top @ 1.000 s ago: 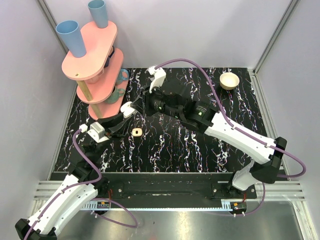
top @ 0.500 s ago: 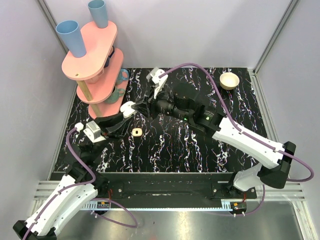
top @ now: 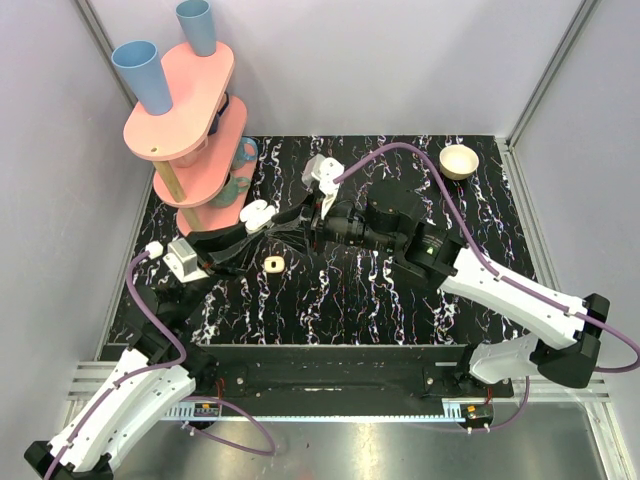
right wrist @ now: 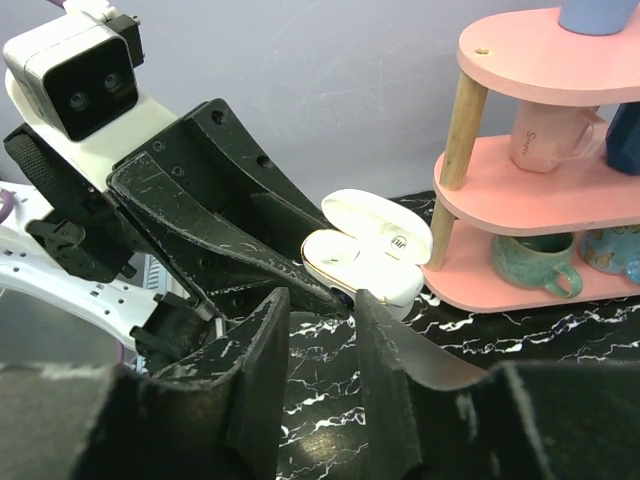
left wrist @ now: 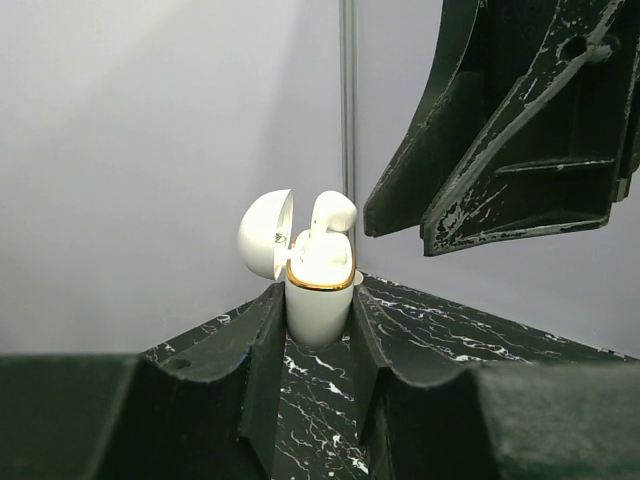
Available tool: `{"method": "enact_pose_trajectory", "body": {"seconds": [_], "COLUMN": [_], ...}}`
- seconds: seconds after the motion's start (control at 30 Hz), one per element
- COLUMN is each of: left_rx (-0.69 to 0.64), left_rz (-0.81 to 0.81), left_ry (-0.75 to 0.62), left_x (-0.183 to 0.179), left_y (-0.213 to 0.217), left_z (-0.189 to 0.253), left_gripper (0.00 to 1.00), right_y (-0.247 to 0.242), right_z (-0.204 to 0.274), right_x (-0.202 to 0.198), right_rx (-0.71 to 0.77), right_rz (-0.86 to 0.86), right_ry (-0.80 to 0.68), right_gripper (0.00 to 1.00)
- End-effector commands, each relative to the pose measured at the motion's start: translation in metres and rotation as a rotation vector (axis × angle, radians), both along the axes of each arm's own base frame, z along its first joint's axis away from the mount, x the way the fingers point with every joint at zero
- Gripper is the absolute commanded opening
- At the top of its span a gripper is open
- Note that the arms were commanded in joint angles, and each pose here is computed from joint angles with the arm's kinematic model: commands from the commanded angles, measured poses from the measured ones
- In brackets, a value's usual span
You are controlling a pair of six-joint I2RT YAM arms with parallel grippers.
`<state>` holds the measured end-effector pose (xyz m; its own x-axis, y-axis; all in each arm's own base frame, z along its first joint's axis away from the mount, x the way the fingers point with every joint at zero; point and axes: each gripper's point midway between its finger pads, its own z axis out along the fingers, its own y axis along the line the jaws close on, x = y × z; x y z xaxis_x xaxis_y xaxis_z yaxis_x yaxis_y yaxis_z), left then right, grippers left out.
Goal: Insert the wireless bluetooth earbuds into the charging case
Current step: Adjust the right earbud in the right side groove of the charging case.
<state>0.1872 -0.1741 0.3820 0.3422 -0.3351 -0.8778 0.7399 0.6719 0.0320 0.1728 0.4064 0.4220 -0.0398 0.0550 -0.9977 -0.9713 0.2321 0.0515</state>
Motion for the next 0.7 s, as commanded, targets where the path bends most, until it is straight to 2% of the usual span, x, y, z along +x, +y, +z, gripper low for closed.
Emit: {"method": "enact_pose_trajectory", "body": {"seconds": [0.0,0.1,0.2,0.5,0.67], "left_rx": [-0.037,-0.029,-0.025,-0.019,-0.015], "left_rz": [-0.016,-0.011,-0.004,-0.007,-0.030], "left_ry": [-0.058,-0.053,-0.054,-0.067,-0.080], "left_x": [-0.009,-0.007,-0.007,-0.009,-0.013], "left_y": [0.003,0.002,0.003,0.003,0.001], "left_z": [0.022,0.019,0.018,0.018,0.019], "left_gripper": [0.00,0.00,0.00,0.00,0.00], "right_y": [0.000,-0.003,-0.011,-0.037,-0.030], "right_z": [0.024,0.029,0.037,0.049,0.031], "right_x": [-0.004,-0.013,-0.009,0.038,0.066], "right_rx": [0.087,0.113,0.151,0.224,0.171], "right_rz": [0.002,0.038,-0.005,-0.311,-0.428], "right_ry": [-0.013,-0.008,-0.012,0.019,0.061], "right_gripper": [0.42,0.40,0.41,0.30,0.28]}}
